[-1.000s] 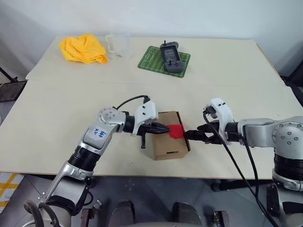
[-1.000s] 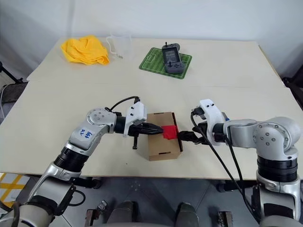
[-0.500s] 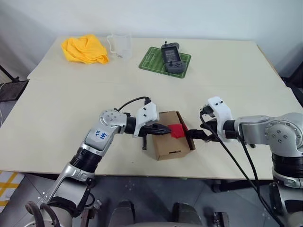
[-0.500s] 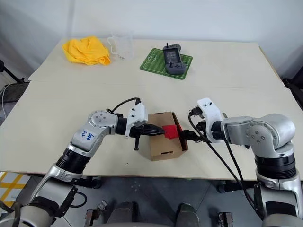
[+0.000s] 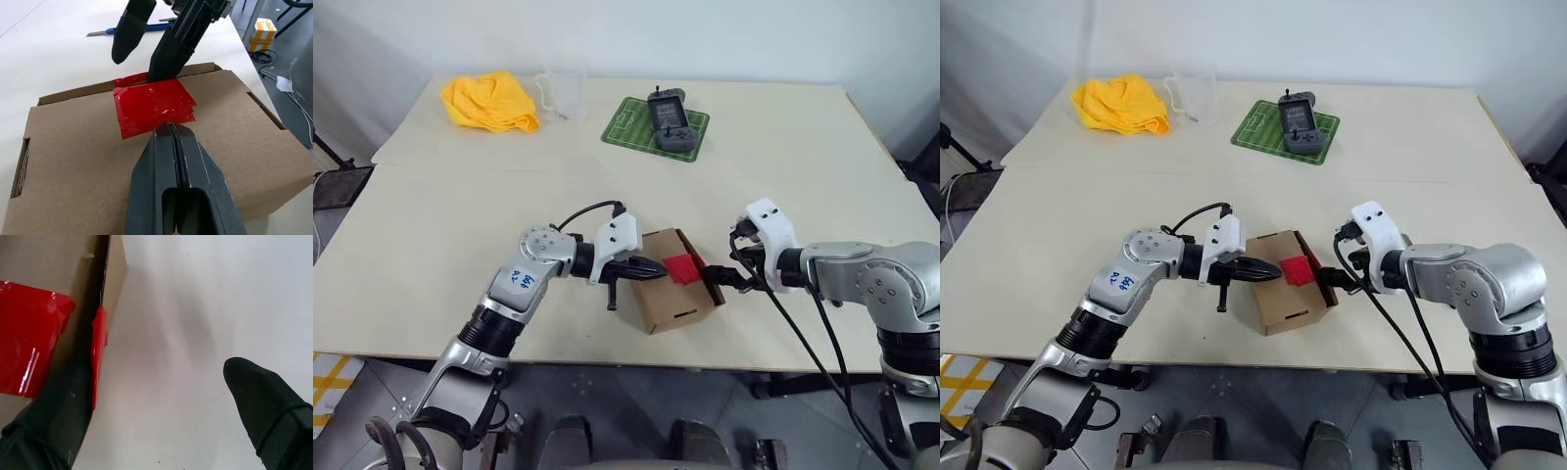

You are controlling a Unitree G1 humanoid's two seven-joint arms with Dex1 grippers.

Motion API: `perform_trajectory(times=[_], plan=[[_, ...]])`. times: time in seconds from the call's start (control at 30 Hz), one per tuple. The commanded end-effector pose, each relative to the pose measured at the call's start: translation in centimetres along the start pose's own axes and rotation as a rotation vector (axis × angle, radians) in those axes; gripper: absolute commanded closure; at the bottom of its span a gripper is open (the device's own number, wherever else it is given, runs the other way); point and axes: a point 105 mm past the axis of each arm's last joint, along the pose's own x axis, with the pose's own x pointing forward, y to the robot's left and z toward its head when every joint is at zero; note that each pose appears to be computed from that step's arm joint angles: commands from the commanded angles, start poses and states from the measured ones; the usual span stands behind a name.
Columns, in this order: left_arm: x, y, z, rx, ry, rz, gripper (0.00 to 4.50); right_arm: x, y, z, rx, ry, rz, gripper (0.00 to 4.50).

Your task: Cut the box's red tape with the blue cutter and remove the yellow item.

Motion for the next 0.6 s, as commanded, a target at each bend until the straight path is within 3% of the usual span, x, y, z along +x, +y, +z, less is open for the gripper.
perform_trajectory(times=[0.03,0.33,0.43,0.6], plan=[[0.0,-0.2,-1.3,-0.054,0.044,0.004,4.50,-0.1,-2.1,-1.7,0.062,0.067,-0.093,0.08],[0.0,-0.5,-2.3,-0.077,0.085,0.014,4.50,-0.5,-2.8,-1.4,0.104,0.047,-0.105,0.08],[-0.3,-0.5,-1.6,-0.041,0.055,0.007,4.50,-1.5,-2.6,-0.1,0.156,-0.019,-0.041,0.08],[-1.4,0.0,0.1,-0.004,-0.020,0.001,4.50,-2.6,-2.9,-0.1,0.306,-0.018,0.101,0.08]])
